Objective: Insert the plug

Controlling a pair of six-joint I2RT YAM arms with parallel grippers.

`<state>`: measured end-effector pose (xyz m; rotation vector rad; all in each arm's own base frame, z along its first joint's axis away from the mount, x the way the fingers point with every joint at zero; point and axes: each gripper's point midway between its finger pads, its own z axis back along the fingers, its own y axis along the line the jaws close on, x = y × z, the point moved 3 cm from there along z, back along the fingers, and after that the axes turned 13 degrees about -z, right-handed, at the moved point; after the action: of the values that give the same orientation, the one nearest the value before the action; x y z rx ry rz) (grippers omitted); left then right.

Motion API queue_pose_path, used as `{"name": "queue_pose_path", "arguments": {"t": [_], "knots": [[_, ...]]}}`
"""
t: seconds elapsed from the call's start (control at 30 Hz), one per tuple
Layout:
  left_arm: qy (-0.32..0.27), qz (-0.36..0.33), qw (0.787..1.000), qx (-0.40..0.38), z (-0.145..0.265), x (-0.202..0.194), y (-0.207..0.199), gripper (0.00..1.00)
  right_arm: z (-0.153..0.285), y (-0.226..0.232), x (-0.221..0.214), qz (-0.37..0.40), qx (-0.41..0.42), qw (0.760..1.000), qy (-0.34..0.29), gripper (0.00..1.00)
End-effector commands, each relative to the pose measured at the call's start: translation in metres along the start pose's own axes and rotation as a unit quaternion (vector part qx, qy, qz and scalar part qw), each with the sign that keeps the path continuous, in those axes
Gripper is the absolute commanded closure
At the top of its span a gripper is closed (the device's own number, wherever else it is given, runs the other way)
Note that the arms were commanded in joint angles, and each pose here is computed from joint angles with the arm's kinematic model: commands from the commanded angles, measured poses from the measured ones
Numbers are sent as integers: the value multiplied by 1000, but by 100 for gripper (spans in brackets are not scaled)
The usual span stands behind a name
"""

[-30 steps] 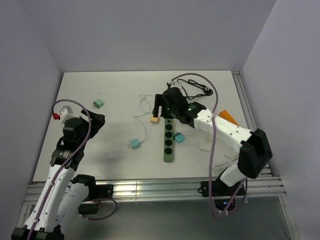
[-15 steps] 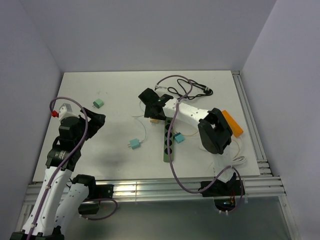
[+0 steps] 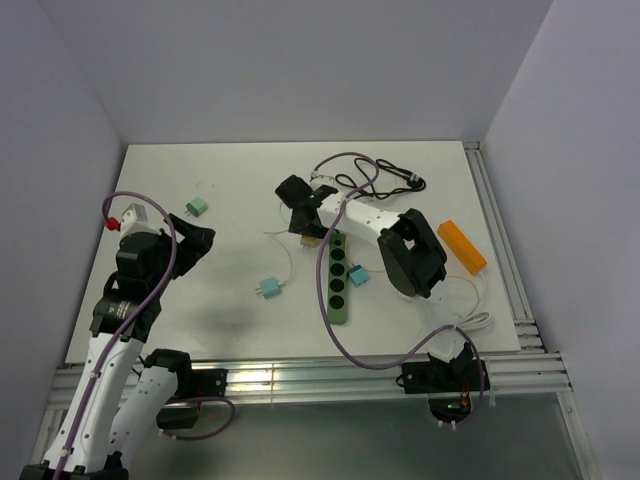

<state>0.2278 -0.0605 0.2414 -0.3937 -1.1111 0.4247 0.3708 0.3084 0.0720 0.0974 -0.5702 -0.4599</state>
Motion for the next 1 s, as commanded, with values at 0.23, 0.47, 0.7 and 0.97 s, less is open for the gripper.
{"name": "queue_pose_path", "arguments": {"t": [0.23,0.47,0.7,0.97], "knots": [[-8,-10,999,-47,3,11,-19,13,-25,2,8,-12,-8,1000,11,36],[20,-27,994,-101,4,4,-34,20,-30,5,2,-8,22,999,36,70],[74,-45,979,-182,-3,-12,-56,34,28,16,46,-12,91,996,-14,100],[62,-34,959,-276,-5,-20,-97,28,114,-1,60,-27,198,980,-23,100]]}}
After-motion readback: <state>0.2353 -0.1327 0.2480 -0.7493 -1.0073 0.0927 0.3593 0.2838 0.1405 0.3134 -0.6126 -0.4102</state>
